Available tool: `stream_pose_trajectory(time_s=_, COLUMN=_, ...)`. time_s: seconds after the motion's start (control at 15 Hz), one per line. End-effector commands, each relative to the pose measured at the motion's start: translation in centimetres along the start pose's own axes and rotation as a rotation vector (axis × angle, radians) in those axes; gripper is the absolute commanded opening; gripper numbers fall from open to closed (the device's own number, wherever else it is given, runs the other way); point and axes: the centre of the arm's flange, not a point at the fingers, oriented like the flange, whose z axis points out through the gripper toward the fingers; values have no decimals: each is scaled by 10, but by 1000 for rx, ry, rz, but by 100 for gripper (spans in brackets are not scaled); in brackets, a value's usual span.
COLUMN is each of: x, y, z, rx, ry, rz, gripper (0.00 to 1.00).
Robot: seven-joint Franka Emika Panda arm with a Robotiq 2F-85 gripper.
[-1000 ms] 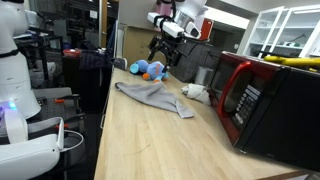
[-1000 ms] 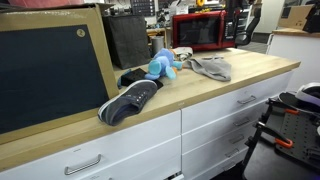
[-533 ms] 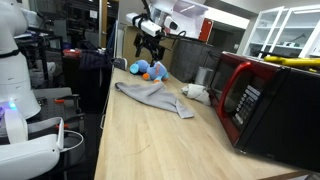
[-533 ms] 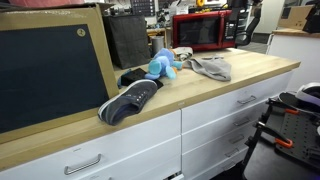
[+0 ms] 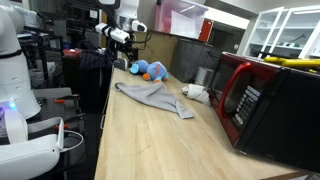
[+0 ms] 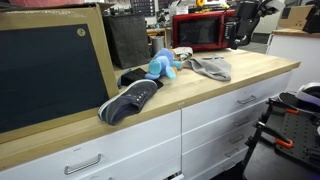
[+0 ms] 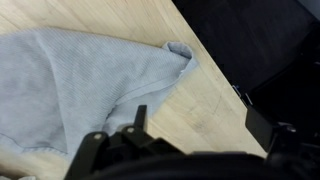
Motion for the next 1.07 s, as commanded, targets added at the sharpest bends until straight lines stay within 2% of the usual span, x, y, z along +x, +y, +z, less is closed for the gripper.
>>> stream_pose_trajectory(time_s=0.0, x=4, y=-29, z=22, rx=-56, ry=56, rz=-41, gripper=100)
stream_pose_trajectory(time_s=0.2, x=14, y=-22, z=41, rx=-88, ry=59, rz=-45, gripper=100)
stream_pose_trajectory(time_s=0.6, x=21, y=-4, z=86, rx=-113, ry=-1, rz=-22, gripper=100)
stream_pose_trajectory(time_s=0.67, x=21, y=0, z=94, rx=-115, ry=-12, rz=-18, gripper=80)
stream_pose_trajectory(time_s=1.0, x=19, y=15, z=120, rx=-125, ry=-62, rz=-4, gripper=42)
